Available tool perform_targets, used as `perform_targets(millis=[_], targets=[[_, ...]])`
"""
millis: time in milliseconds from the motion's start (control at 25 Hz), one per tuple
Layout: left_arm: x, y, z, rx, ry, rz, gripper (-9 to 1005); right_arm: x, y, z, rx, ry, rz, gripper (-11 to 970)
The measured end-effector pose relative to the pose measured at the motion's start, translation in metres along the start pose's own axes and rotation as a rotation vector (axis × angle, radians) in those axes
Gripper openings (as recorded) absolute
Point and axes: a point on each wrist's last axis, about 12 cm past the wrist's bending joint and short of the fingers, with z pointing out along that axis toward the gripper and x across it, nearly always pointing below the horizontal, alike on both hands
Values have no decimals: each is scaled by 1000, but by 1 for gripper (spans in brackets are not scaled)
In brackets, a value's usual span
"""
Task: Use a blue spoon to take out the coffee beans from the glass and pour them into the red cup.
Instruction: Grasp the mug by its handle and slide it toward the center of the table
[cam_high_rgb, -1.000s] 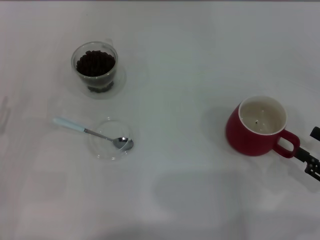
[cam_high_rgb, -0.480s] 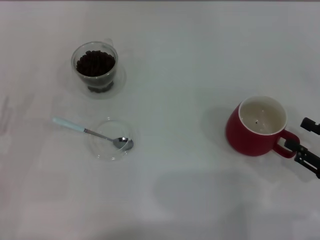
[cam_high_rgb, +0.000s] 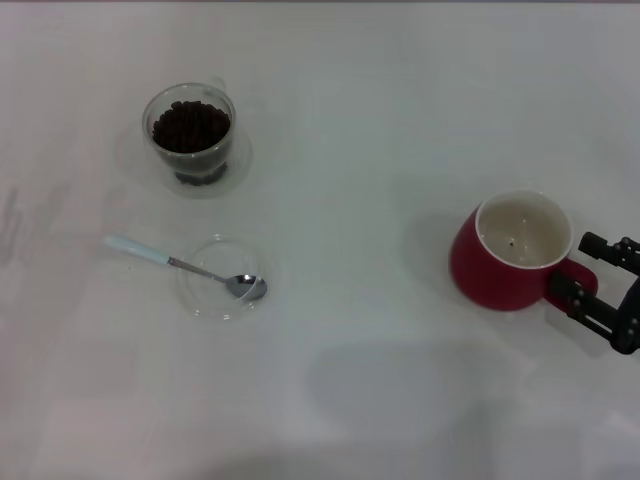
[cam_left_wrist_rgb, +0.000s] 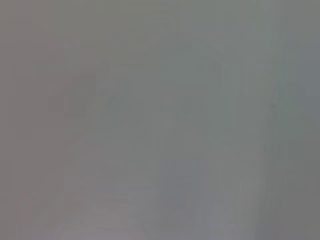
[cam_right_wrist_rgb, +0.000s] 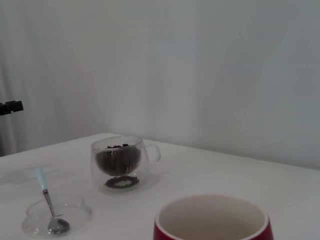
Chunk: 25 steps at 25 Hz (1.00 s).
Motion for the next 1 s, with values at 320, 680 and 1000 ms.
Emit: perform_targets(millis=[320,680,1000], targets=[[-1,1,1,-5,-2,2,626,0,0,2,-3,-1,-6,469],[-1,3,1,-12,-4,5,626,1,-2,9,-11,25,-4,357],[-1,3,2,-15,-2,5,626,1,-2,12,-22,23,-4,344]])
